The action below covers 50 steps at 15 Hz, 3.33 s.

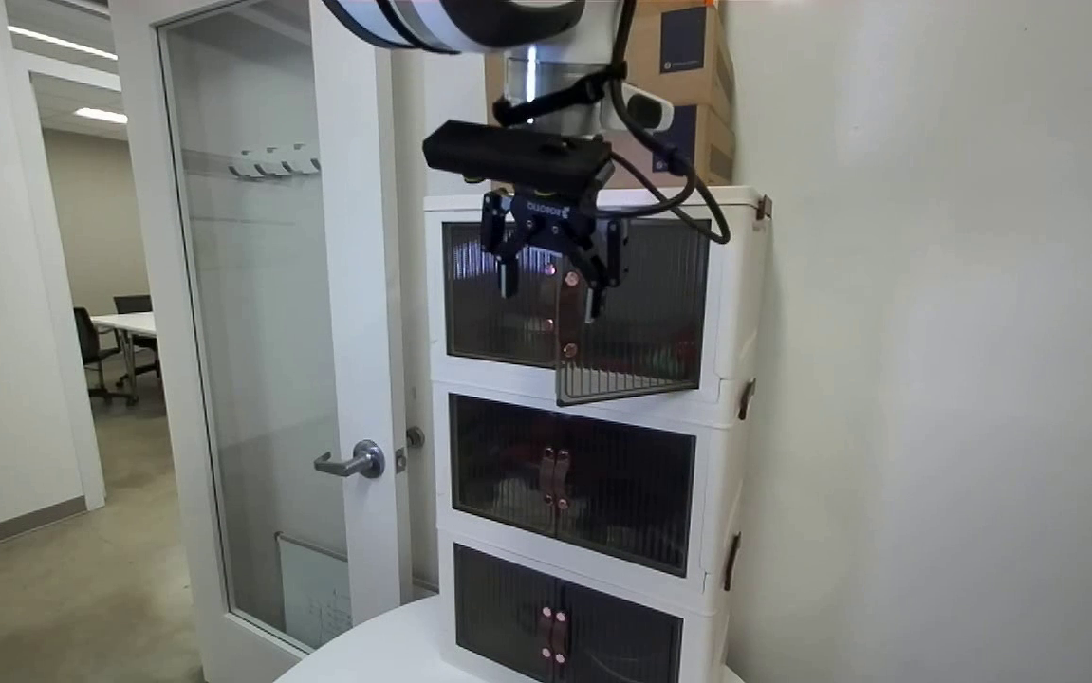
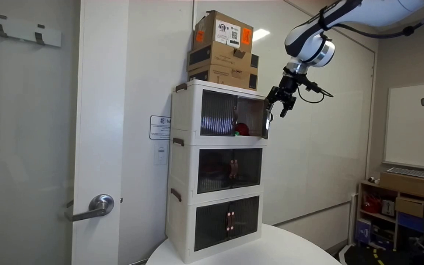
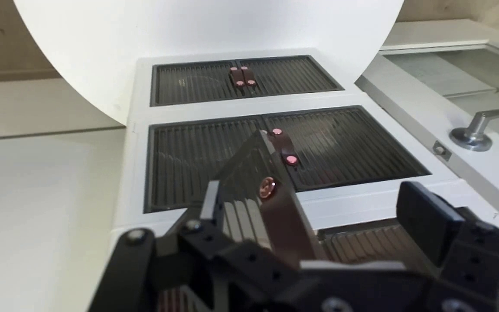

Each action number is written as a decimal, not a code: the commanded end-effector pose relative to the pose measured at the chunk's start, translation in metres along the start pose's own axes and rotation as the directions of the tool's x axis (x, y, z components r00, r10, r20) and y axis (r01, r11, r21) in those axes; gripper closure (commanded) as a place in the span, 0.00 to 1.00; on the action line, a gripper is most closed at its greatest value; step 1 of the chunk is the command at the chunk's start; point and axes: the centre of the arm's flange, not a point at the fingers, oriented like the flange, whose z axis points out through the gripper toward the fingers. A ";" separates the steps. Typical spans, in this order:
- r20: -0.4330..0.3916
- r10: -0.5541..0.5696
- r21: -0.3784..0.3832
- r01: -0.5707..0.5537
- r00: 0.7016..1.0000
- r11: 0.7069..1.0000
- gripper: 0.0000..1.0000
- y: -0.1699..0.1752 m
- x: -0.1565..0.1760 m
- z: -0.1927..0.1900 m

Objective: Open the upper part of the cabinet door

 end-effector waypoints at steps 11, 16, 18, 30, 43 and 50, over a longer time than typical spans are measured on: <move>-0.041 0.238 -0.338 -0.238 0.970 0.911 0.00 -0.080 -0.019 -0.128; 0.054 0.115 -0.373 -0.087 0.992 0.924 0.00 -0.140 -0.007 -0.121; 0.085 0.073 -0.405 -0.033 0.994 0.914 0.00 -0.161 0.009 -0.100; -0.072 0.072 -0.547 -0.100 0.995 0.831 0.00 -0.247 0.097 0.029; -0.281 0.141 -0.681 -0.301 0.949 0.668 0.00 -0.218 0.086 0.066; -0.284 0.140 -0.680 -0.302 0.949 0.668 0.00 -0.219 0.086 0.064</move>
